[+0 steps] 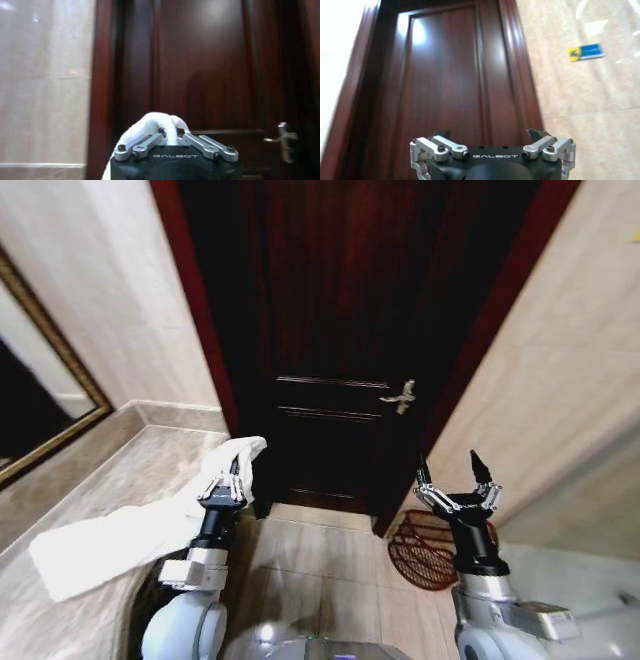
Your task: Discard the used towel into the hamper.
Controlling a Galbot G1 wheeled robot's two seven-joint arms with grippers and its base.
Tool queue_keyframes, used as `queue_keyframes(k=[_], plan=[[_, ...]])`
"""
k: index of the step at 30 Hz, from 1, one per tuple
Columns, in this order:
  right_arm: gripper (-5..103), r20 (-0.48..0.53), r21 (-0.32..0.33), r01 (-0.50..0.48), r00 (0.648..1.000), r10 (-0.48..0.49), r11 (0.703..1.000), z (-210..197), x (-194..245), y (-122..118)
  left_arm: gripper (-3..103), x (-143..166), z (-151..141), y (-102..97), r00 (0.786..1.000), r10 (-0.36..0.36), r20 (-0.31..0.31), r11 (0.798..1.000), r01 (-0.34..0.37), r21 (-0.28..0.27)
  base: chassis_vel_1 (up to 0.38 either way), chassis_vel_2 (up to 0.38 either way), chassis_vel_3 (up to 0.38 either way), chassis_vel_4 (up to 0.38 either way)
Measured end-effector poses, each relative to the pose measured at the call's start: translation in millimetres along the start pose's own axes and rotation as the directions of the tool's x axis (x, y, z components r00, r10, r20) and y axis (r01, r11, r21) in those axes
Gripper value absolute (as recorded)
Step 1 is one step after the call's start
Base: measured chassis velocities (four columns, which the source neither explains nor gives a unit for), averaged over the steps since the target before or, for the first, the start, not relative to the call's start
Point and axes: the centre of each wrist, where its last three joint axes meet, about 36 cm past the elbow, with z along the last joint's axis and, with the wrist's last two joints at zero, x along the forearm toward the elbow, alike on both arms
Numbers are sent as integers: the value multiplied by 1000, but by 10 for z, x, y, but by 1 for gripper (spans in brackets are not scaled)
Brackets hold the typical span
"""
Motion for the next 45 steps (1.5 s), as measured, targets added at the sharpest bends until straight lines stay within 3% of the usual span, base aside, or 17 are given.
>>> queue_keyframes(k=[32,40,45], plan=[[100,-9,23,48,999,-48,999,-4,39,-25,3,-74,154,-40,999,-16,37,999,14,39,-120,-121,-124,-118],[100,-11,14,60,998,-60,998,-3,33,-22,3,-61,246,-56,1000,5,30,1000,-5,20,-17,-15,-10,-17],[100,-5,10,57,998,-57,998,-3,27,-22,3,-77,264,-65,1000,0,31,999,-1,35,-44,-40,33,49]])
